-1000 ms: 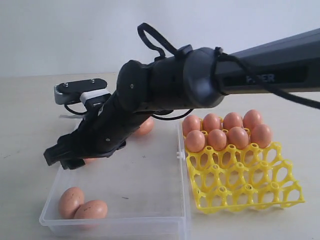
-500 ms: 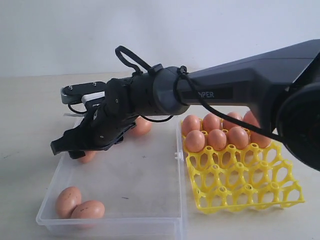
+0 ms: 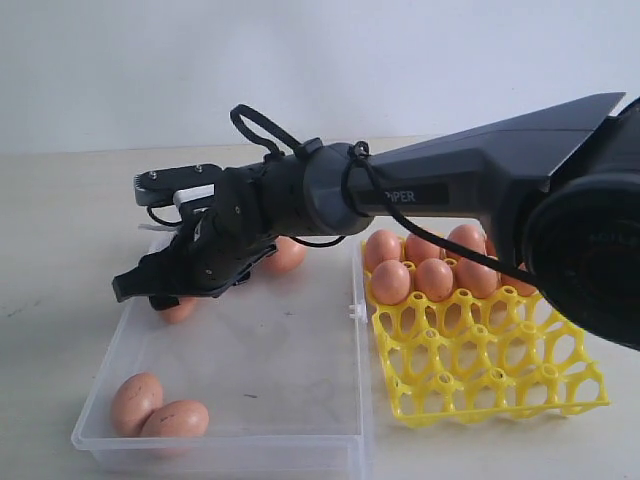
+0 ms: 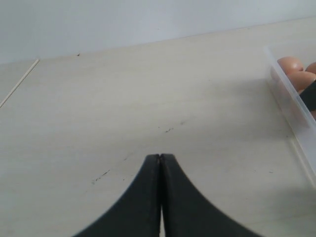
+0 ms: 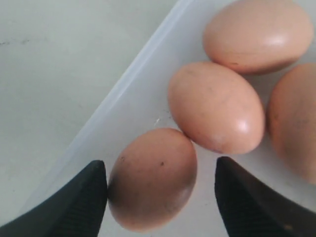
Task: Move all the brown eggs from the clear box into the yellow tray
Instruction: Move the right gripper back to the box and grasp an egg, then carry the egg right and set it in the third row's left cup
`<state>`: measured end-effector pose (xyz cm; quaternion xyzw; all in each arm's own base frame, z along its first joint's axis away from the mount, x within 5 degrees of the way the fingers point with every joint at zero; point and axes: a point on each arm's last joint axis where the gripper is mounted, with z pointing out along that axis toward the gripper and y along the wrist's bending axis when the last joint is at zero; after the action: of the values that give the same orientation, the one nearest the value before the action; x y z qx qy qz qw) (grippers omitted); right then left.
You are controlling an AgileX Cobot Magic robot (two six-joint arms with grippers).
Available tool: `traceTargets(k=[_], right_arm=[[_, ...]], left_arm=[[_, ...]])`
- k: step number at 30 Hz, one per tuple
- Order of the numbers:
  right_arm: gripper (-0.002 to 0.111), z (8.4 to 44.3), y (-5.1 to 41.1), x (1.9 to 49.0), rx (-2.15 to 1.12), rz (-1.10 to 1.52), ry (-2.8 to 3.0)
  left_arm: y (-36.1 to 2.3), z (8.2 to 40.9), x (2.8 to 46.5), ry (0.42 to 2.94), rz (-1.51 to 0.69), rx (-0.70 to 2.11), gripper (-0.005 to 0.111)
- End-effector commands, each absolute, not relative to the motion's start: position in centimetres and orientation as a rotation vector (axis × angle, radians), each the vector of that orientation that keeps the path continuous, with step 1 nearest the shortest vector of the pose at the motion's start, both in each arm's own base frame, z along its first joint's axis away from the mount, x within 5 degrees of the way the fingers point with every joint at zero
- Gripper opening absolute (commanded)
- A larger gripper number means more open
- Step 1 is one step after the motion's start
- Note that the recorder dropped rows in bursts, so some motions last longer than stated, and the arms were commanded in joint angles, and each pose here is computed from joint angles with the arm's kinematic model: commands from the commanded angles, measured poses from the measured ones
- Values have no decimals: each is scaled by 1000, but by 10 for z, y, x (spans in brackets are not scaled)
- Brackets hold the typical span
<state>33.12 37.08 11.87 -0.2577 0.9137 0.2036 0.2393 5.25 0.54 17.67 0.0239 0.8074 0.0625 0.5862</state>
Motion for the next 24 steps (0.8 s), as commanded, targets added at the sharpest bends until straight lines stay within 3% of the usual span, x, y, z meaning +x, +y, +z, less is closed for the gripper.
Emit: traceTargets(k=[1, 4, 9, 10, 17, 24], right_arm=[[60, 110, 368, 337, -673, 550, 2510], [54, 110, 368, 337, -674, 549, 2512], [4, 113, 368, 337, -674, 551, 2507], [0, 118, 366, 337, -676, 551, 2500], [0, 160, 322, 319, -770, 477, 2107], [0, 167, 239, 284, -738, 222, 1847]], left_arm=[[5, 179, 52, 1863, 136, 55, 0], [5, 179, 52, 1863, 136, 55, 0], [5, 179, 52, 1863, 136, 55, 0], [5, 179, 52, 1863, 136, 55, 0], [5, 179, 52, 1863, 136, 55, 0], [5, 179, 52, 1863, 136, 55, 0]])
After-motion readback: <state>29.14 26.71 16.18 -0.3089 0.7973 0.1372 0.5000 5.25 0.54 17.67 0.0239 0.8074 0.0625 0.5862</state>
